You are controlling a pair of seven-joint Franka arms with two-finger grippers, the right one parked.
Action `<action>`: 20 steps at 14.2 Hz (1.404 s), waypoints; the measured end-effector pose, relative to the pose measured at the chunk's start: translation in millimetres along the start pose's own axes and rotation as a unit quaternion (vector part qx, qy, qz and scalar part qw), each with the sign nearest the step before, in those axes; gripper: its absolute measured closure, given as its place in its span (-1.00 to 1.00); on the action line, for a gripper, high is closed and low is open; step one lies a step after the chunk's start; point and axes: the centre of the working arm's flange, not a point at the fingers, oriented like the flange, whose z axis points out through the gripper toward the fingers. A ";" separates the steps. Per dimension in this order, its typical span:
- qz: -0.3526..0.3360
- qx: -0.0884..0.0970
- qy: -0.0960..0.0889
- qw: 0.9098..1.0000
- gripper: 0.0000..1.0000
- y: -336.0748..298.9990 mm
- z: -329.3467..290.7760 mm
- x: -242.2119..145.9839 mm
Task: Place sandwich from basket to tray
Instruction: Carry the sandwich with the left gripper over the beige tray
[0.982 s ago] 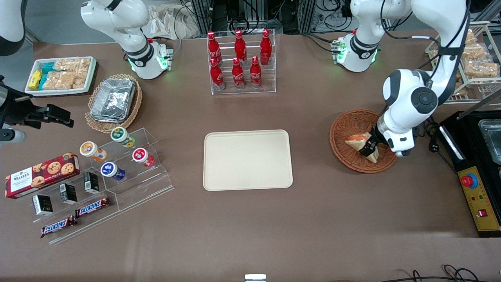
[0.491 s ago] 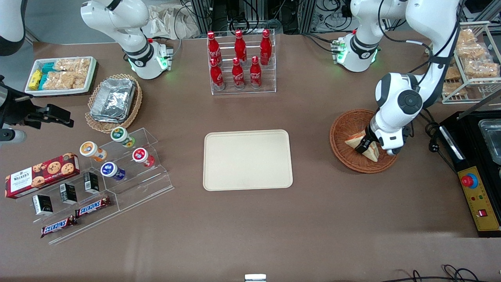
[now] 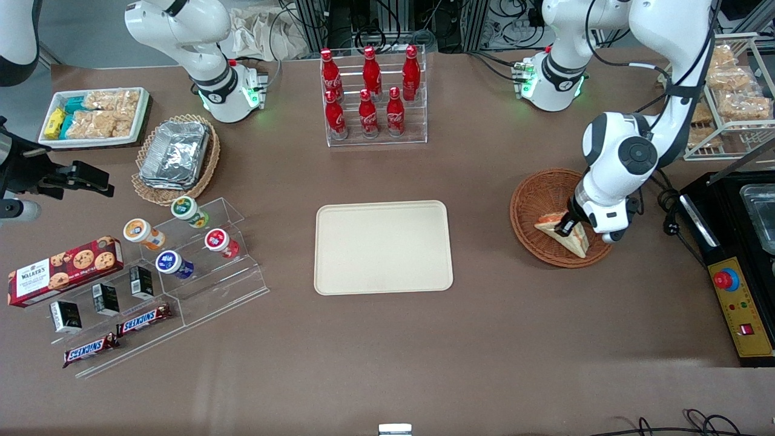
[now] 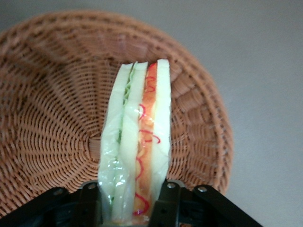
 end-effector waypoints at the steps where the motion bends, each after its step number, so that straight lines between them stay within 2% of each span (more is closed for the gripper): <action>1: 0.004 0.011 -0.003 1.000 0.28 6.7 -15.0 2.4; 3: 0.018 0.040 -0.013 0.999 0.43 29.4 -60.6 -0.1; 4: 0.031 0.048 -0.015 0.998 0.52 44.0 -89.0 -5.8; 7: 0.095 0.050 -0.014 0.994 0.52 87.1 -164.6 -49.3; 11: 0.199 0.018 -0.008 0.980 0.52 133.3 -202.8 -154.8; 14: 0.284 0.004 0.010 0.959 0.52 165.2 -195.9 -230.2; 16: 0.317 -0.018 0.008 0.948 0.52 187.3 -166.6 -272.9; 18: 0.333 -0.033 -0.001 0.942 0.52 205.1 -117.2 -291.9; 20: 0.351 -0.034 -0.003 0.936 0.52 217.1 -60.2 -291.5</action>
